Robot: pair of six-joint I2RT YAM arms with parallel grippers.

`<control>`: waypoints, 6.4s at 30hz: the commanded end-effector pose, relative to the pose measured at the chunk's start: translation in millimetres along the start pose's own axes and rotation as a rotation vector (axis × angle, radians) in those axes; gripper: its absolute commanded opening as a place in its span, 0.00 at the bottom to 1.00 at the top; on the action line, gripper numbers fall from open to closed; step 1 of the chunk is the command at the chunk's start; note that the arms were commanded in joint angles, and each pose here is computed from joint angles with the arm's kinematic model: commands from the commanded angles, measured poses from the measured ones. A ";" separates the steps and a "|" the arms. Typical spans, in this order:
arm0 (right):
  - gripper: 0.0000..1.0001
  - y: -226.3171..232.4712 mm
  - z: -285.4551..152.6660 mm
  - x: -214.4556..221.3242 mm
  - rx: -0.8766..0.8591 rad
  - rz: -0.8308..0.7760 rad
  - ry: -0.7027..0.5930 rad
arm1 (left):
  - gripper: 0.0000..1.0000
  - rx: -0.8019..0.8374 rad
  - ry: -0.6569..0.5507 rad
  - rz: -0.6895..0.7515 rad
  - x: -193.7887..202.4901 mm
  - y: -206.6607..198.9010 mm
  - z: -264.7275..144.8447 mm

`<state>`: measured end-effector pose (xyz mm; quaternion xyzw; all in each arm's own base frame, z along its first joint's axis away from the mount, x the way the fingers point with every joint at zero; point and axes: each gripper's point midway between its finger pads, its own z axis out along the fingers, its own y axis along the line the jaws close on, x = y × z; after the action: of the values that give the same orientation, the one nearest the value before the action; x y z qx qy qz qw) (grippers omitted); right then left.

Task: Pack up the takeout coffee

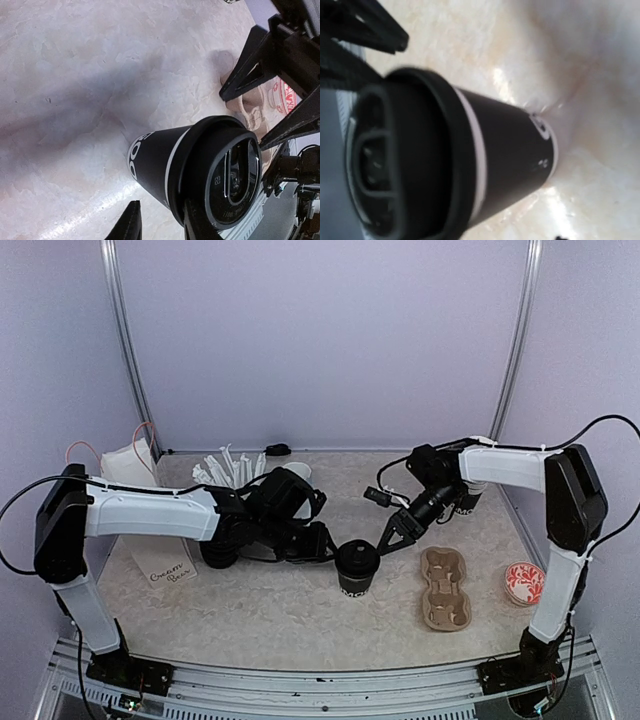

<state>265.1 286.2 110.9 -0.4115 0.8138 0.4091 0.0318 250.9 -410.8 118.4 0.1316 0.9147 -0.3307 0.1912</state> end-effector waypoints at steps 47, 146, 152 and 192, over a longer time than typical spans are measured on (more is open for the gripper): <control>0.94 49.2 7.1 -31.0 0.367 -0.846 0.039 | 0.78 -0.238 -0.843 0.295 -202.5 -38.4 -204.2; 0.53 -95.2 -321.9 -27.7 1.062 -0.051 -0.338 | 0.85 -0.245 -0.515 0.472 -144.7 -35.9 -119.5; 0.43 -116.7 -323.6 -18.0 1.004 0.016 -0.341 | 0.85 -0.240 -0.508 0.462 -141.4 -33.8 -118.0; 0.00 -96.8 -355.0 -39.2 1.045 -0.032 -0.393 | 0.85 -0.232 -0.481 0.457 -136.4 -30.2 -105.9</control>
<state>465.0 41.1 260.3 -0.2763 0.8946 0.0394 0.3490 330.8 -373.0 267.1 0.2295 0.8265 -0.1828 0.4803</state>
